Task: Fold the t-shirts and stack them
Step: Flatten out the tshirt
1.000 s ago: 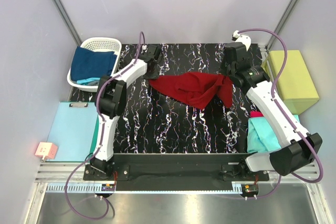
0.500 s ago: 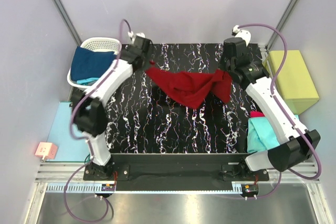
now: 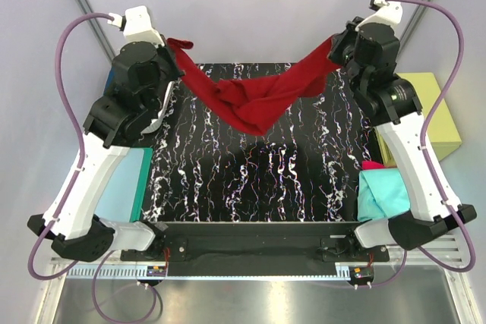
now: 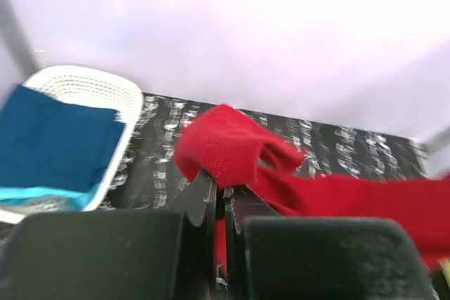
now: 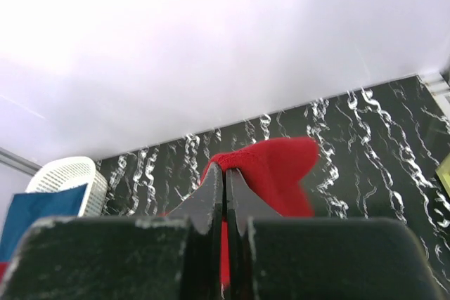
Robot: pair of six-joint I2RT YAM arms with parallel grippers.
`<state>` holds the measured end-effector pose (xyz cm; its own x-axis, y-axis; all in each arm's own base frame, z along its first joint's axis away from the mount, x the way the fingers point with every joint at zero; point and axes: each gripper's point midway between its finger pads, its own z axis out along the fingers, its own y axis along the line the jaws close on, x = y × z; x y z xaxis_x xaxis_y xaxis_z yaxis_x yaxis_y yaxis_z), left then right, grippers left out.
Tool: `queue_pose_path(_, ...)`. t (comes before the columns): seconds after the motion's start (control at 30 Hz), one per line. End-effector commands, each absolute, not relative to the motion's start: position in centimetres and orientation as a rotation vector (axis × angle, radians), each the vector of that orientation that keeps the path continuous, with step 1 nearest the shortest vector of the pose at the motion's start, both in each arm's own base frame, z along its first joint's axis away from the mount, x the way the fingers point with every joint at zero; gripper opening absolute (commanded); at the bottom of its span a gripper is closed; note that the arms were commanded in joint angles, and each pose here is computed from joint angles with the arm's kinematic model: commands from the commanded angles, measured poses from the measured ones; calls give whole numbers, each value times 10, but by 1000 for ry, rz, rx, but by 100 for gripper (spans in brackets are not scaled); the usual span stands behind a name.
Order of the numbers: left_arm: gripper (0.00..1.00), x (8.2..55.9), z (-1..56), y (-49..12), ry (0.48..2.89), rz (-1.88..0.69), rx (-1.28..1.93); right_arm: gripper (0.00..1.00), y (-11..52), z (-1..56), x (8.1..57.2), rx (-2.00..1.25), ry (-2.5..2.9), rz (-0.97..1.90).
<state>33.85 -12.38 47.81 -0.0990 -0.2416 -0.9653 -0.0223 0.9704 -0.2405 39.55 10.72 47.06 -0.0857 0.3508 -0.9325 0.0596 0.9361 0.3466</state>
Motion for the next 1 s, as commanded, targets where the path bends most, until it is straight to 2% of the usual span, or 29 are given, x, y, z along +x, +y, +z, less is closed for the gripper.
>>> queue_pose_path(0.0,0,330,488,-102,1631,-89,-246,0,105,519,373,298,1454,271)
queue_pose_path(0.03,0,330,489,-98,1624,-78,-256,0,100,530,367,310,1424,279)
queue_pose_path(0.07,0,332,489,-97,1628,-70,-250,0,99,519,369,300,1490,233)
queue_pose_path(0.1,0,336,485,-97,1641,-59,-248,0,107,494,392,293,1585,183)
queue_pose_path(0.13,0,341,476,-100,1673,-56,-238,0,106,507,392,302,1589,192)
queue_pose_path(0.23,0,347,470,-112,1725,-94,-224,0,123,474,398,276,1696,232)
queue_pose_path(0.3,0,339,479,-113,1703,-87,-214,0,120,500,381,267,1598,255)
queue_pose_path(0.33,0,332,493,-114,1656,-87,-220,0,120,495,378,247,1581,231)
queue_pose_path(0.43,0,313,527,-106,1567,-91,-230,0,109,544,351,253,1410,237)
queue_pose_path(0.6,0,283,571,-106,1477,-148,-231,0,103,580,325,245,1313,270)
queue_pose_path(0.97,0,242,612,-92,1368,-184,-259,0,102,609,296,222,1224,321)
